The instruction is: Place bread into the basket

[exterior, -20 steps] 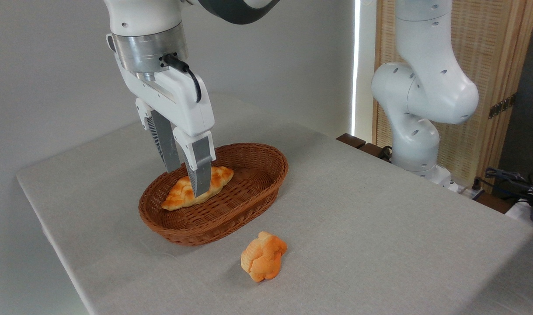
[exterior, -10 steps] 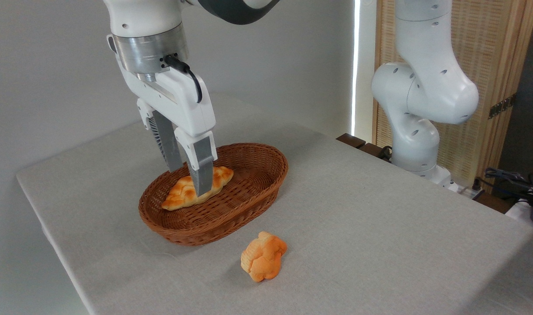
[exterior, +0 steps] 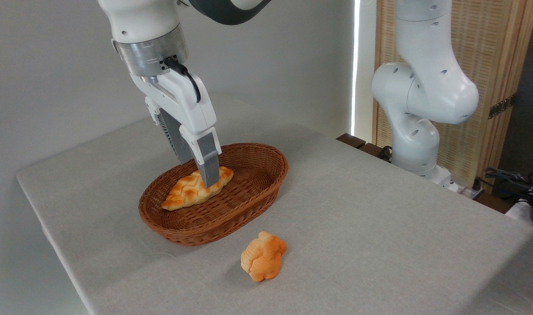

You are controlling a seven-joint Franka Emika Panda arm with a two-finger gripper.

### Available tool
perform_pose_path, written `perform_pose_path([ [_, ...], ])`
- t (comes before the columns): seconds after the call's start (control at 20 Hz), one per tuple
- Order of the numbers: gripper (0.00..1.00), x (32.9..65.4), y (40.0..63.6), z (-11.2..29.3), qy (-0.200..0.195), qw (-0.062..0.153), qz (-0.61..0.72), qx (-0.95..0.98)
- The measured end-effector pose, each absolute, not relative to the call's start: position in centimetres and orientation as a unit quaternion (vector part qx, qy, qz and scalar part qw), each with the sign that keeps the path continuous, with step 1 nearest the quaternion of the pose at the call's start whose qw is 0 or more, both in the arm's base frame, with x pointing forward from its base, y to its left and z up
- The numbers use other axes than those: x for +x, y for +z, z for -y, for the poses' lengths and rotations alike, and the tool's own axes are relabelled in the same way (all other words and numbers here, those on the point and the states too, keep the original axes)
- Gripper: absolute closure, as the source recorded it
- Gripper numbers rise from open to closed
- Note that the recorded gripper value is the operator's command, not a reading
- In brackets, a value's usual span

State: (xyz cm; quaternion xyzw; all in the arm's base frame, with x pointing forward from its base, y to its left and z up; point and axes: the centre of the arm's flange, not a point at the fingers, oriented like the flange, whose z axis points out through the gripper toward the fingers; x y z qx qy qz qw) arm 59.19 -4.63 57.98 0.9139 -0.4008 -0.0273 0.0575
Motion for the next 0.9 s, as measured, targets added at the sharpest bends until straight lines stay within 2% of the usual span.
perform_pose_path([
  [0.9, 0.00, 59.23, 58.03, 4.23, -0.027, 0.055, 0.397, 0.916],
])
